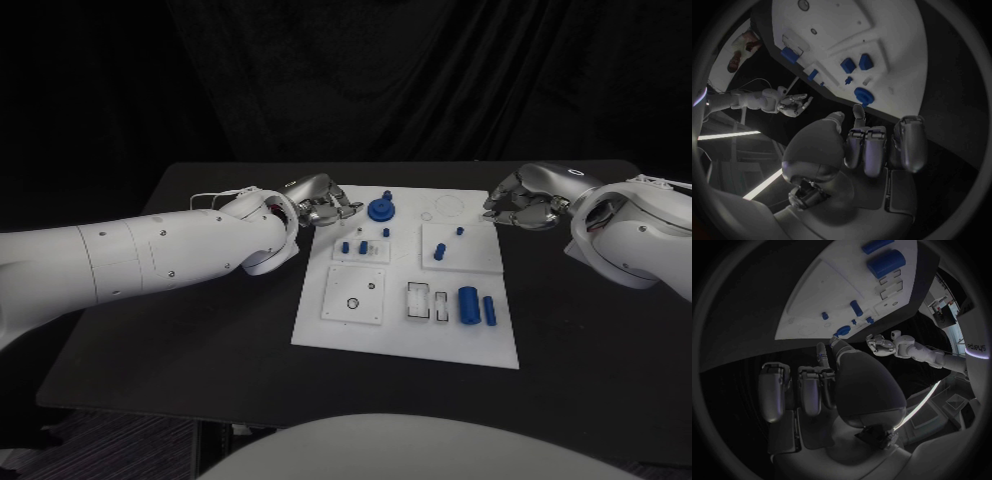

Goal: Assemble the parts on the task board

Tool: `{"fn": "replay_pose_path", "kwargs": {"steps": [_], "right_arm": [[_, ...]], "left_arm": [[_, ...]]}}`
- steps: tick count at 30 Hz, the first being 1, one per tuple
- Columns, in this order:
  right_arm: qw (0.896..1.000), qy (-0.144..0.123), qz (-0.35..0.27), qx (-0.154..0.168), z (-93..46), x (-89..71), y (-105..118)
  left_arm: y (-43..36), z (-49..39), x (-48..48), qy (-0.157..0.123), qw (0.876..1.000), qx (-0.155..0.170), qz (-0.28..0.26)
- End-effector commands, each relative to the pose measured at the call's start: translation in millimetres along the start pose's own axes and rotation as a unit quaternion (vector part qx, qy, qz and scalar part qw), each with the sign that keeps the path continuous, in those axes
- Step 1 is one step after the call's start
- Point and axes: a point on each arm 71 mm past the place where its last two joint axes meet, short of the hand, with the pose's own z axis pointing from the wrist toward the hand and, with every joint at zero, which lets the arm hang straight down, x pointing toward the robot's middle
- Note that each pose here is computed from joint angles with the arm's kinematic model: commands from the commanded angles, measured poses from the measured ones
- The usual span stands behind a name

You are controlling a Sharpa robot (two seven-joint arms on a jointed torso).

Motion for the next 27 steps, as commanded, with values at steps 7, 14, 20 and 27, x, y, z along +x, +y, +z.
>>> {"fn": "replay_pose_path", "kwargs": {"steps": [7,14,20,27], "right_arm": [[1.000,-0.006,0.000,0.008,0.1,-0.1,-2],[1.000,-0.007,0.001,0.007,-0.2,-0.3,-1],[1.000,-0.008,0.001,0.005,-0.3,-0.4,-1],[1.000,-0.012,0.002,0.001,-0.8,-0.9,0]], "left_arm": [[-30.8,2.7,-8.6,-0.032,0.972,0.231,0.014],[-32.2,12.2,-4.2,0.001,0.965,0.259,0.048],[-35.3,19.9,3.3,0.025,0.952,0.275,0.133],[-40.8,28.0,11.7,0.047,0.939,0.280,0.197]]}}
